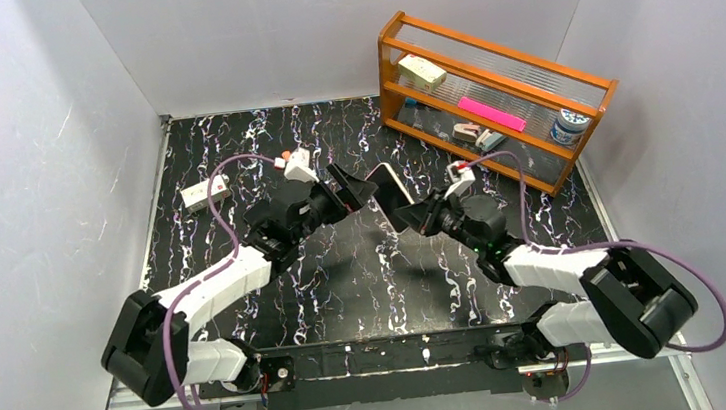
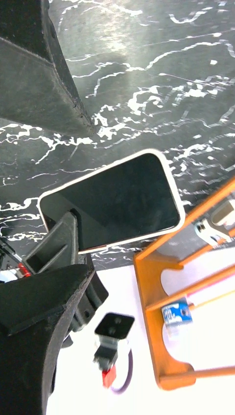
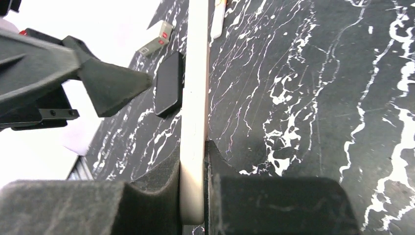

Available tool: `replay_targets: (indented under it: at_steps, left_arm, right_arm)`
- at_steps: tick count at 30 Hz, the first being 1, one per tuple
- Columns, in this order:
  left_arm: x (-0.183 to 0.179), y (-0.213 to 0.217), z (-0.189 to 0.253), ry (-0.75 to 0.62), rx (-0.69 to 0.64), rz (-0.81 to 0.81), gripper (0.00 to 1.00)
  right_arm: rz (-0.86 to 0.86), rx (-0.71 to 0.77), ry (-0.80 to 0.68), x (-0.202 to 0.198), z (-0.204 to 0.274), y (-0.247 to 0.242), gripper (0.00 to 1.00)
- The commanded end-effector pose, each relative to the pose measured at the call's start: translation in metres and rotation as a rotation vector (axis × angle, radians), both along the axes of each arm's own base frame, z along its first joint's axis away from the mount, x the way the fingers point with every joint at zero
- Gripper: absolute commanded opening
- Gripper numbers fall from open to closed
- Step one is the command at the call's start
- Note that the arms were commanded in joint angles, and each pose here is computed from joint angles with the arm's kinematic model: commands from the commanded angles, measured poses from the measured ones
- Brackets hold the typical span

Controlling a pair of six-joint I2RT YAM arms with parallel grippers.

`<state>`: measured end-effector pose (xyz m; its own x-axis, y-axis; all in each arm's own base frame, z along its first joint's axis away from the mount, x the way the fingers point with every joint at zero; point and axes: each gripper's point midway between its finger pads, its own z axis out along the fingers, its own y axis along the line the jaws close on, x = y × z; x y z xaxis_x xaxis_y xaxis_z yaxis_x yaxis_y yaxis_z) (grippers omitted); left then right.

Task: Take the phone out of the phone case
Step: Pick up the phone at the center of the board.

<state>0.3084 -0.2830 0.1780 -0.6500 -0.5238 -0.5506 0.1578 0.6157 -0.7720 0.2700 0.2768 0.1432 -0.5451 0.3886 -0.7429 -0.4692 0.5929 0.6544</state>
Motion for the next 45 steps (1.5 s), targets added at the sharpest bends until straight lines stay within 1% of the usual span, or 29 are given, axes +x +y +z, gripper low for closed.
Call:
replay_targets:
  at_steps: [1,3,9,13,17,22,26,30,33,34,37,39,40,42,45]
  left_arm:
    - [0.003,0.012,0.029,-0.169,0.031,0.003,0.98]
    - [-0.002,0.004,0.035,-0.199,0.002,-0.051,0.97]
    - [-0.009,-0.015,0.048,-0.232,-0.127,-0.167,0.90]
    - [-0.014,-0.022,0.063,-0.255,-0.231,-0.233,0.90]
    - [-0.024,-0.033,0.078,-0.279,-0.304,-0.317,0.89]
    - [-0.029,-0.039,0.086,-0.279,-0.366,-0.356,0.88]
    - [-0.031,-0.042,0.094,-0.276,-0.422,-0.378,0.81]
    - [-0.034,-0.043,0.101,-0.286,-0.448,-0.387,0.70]
    - [-0.035,-0.044,0.102,-0.282,-0.457,-0.389,0.59]
    - [-0.035,-0.044,0.102,-0.280,-0.459,-0.388,0.54]
    - [-0.035,-0.043,0.104,-0.281,-0.468,-0.382,0.29]
    - [-0.035,-0.042,0.105,-0.280,-0.473,-0.376,0.17]
    - [-0.035,-0.041,0.105,-0.278,-0.477,-0.369,0.12]
    - [-0.034,-0.039,0.105,-0.270,-0.485,-0.348,0.04]
    - [-0.029,-0.031,0.106,-0.265,-0.502,-0.288,0.00]
  right_arm:
    - [0.042,0.219,-0.097,-0.005,0.062,-0.013,0.01]
    - [0.062,0.267,-0.112,-0.011,0.076,-0.016,0.01]
    - [0.104,0.393,-0.129,-0.027,0.103,-0.025,0.01]
    - [0.147,0.469,-0.120,-0.037,0.119,-0.026,0.01]
    - [0.185,0.540,-0.113,-0.044,0.132,-0.025,0.01]
    - [0.253,0.601,-0.112,-0.051,0.148,-0.020,0.01]
    - [0.290,0.608,-0.097,-0.052,0.152,-0.014,0.01]
    - [0.310,0.615,-0.078,-0.052,0.150,-0.010,0.01]
    - [0.324,0.620,-0.070,-0.052,0.149,-0.008,0.01]
    - [0.333,0.620,-0.067,-0.052,0.149,-0.007,0.01]
    - [0.348,0.624,-0.059,-0.052,0.149,-0.005,0.01]
    - [0.350,0.622,-0.057,-0.052,0.148,-0.004,0.01]
    - [0.350,0.622,-0.057,-0.052,0.148,-0.004,0.03]
    - [0.348,0.619,-0.056,-0.052,0.147,-0.005,0.10]
    - [0.347,0.608,-0.060,-0.053,0.146,-0.004,0.21]
